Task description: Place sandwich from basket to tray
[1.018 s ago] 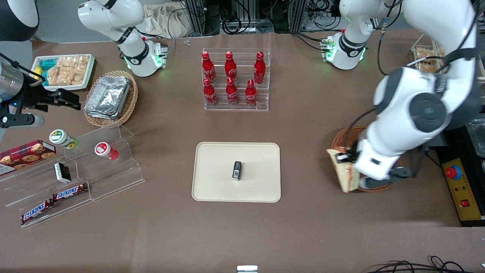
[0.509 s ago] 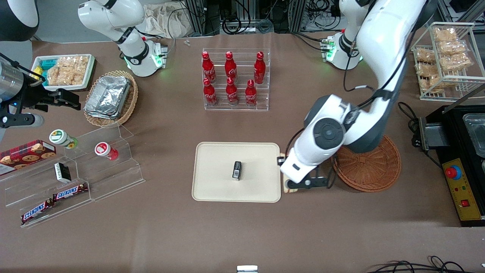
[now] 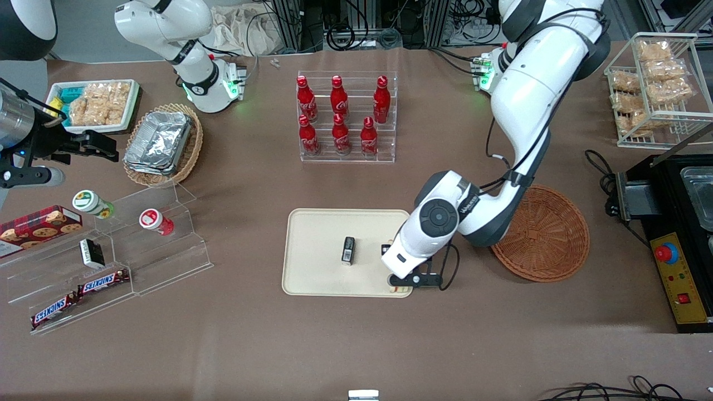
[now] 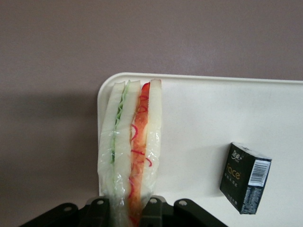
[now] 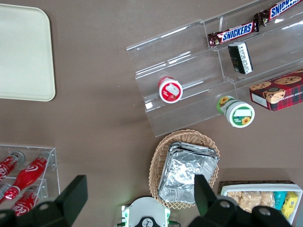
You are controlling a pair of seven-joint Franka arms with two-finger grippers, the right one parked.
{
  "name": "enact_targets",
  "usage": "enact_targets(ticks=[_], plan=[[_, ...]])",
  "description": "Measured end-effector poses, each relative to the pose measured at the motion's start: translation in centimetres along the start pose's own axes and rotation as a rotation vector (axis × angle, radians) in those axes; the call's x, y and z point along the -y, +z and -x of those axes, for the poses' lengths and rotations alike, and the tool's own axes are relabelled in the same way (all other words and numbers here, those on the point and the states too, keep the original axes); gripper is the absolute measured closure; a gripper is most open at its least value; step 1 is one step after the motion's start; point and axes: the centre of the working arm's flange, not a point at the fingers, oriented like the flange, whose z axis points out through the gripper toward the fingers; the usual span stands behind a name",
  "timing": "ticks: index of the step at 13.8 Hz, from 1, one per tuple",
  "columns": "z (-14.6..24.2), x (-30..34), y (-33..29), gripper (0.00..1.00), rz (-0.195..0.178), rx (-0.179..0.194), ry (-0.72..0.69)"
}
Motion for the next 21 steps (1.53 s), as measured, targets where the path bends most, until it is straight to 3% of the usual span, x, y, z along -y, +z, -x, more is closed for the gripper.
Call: enact_targets(ticks=[5, 8, 9, 14, 16, 18, 19, 21], plan=[[1.0, -1.2, 2.1, 0.82, -0.025, 0.014, 0.011], [1.3, -0.9, 2.1, 0.57, -0.057, 0.042, -0.008], [1.1, -0.9, 1.4, 0.46, -0.056, 0.035, -0.021], [-2.3, 2.3, -10.2, 0.0, -0.018, -0.075, -0.219], [-3.3, 6.7, -15.8, 0.0, -0.008, -0.042, -0.291], [-3.1, 11.9, -20.5, 0.0, -0.033, 0.029, -0.257], [-2.9, 14.5, -22.8, 0.0, -0.028, 0.043, -0.224], [-2.0, 19.0, -26.1, 0.0, -0.048, 0.034, -0.162]])
